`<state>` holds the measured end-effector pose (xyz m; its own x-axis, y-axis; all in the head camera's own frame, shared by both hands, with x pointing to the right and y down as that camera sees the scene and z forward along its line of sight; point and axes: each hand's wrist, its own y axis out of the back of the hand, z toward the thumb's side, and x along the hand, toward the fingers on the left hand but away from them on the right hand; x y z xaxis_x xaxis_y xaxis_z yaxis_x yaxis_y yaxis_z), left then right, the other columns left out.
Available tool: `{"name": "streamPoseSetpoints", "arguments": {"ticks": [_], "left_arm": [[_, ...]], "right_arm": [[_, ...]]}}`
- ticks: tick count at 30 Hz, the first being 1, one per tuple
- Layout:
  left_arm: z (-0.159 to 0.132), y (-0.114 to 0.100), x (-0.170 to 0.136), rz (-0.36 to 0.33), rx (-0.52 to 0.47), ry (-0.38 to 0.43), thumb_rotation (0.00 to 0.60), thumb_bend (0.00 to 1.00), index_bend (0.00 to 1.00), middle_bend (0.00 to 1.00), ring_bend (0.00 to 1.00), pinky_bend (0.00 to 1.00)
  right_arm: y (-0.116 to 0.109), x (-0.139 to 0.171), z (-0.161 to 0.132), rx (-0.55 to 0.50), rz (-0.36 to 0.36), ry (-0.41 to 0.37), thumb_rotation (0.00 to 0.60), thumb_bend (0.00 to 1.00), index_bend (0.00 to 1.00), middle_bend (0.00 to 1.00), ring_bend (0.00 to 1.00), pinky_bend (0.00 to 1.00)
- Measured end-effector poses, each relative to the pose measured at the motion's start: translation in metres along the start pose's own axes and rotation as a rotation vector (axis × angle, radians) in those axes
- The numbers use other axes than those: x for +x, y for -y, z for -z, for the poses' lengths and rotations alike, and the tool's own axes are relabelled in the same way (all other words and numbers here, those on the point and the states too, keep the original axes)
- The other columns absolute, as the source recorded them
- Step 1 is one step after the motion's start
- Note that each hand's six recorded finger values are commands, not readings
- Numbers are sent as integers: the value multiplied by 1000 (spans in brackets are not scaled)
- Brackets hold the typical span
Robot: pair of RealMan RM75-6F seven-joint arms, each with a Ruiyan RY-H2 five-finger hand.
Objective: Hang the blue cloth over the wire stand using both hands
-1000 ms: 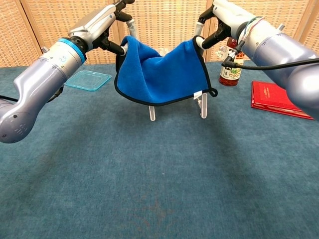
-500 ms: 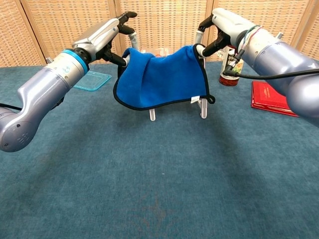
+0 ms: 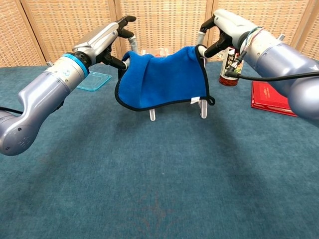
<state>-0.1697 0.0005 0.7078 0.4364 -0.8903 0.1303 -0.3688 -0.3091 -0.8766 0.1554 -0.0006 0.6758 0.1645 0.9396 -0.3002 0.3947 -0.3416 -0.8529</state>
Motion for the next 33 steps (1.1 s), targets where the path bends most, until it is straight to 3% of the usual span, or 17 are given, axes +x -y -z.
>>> {"name": "streamPoseSetpoints", "arguments": {"ticks": [11, 16, 28, 30, 33], "left_arm": [[4, -2, -2, 4, 16, -1, 600, 450, 708, 0, 0, 0], [5, 0, -3, 13, 27, 2, 600, 444, 625, 0, 0, 0], [9, -3, -4, 14, 41, -5, 600, 442, 546, 0, 0, 0], [9, -3, -4, 15, 43, -4, 600, 441, 531, 0, 0, 0], [9, -3, -4, 17, 46, -4, 600, 440, 506, 0, 0, 0]], "right_arm": [[-4, -1, 7, 12, 8, 15, 600, 569, 654, 241, 50, 84], [-6, -2, 11, 22, 14, 24, 600, 557, 654, 241, 50, 84], [-10, -5, 31, 43, 29, 82, 600, 555, 652, 241, 51, 84], [-10, -5, 33, 37, 25, 87, 600, 553, 616, 235, 50, 84], [-9, -4, 33, 21, 16, 84, 600, 531, 416, 204, 50, 84]]}}
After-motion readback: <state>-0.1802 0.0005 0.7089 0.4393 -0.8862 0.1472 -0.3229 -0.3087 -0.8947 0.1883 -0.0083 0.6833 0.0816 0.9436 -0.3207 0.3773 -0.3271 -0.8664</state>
